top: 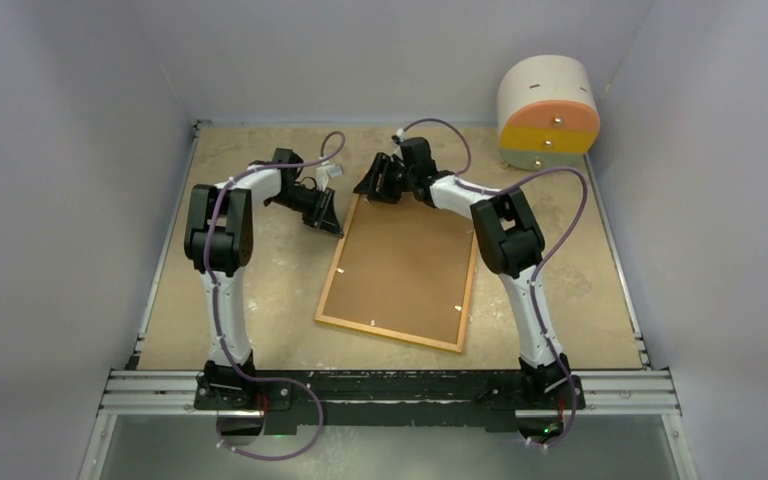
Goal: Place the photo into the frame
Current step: Install the photo frame at the center of the board.
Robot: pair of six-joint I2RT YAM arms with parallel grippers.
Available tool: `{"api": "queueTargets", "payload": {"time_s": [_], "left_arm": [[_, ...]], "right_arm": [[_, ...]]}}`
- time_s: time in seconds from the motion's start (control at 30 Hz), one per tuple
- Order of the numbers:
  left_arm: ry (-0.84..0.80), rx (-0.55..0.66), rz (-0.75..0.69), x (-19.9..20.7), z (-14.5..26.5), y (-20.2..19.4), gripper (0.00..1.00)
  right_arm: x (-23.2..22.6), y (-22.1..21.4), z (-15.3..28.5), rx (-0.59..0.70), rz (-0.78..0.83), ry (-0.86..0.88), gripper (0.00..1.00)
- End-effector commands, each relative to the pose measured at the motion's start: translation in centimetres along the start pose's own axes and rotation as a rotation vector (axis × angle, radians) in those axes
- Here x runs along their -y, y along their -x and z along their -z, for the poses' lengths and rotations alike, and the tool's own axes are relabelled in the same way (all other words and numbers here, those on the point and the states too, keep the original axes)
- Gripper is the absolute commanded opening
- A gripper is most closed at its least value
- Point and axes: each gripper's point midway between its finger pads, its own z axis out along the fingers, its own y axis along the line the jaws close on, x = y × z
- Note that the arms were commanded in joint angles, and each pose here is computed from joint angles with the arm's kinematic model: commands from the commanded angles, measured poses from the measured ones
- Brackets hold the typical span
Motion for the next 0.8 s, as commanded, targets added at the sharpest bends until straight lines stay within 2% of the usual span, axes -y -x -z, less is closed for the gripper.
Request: {"api": "queueTargets", "payload": {"time_s": [0.0,0.77], "left_arm": [[0.072,-0.06,-0.031,-0.9,0.1,-1.6,0.13],[0.07,-0.059,-0.034,-0.7,0.1,-1.7,0.13]], "right_arm": [[-0.3,-2.4,1.1,-0.063,0.002,-0.044,0.56],[0.2,-2.7,-0.4,-0.056,-0.046,-0.053,0.56]]}}
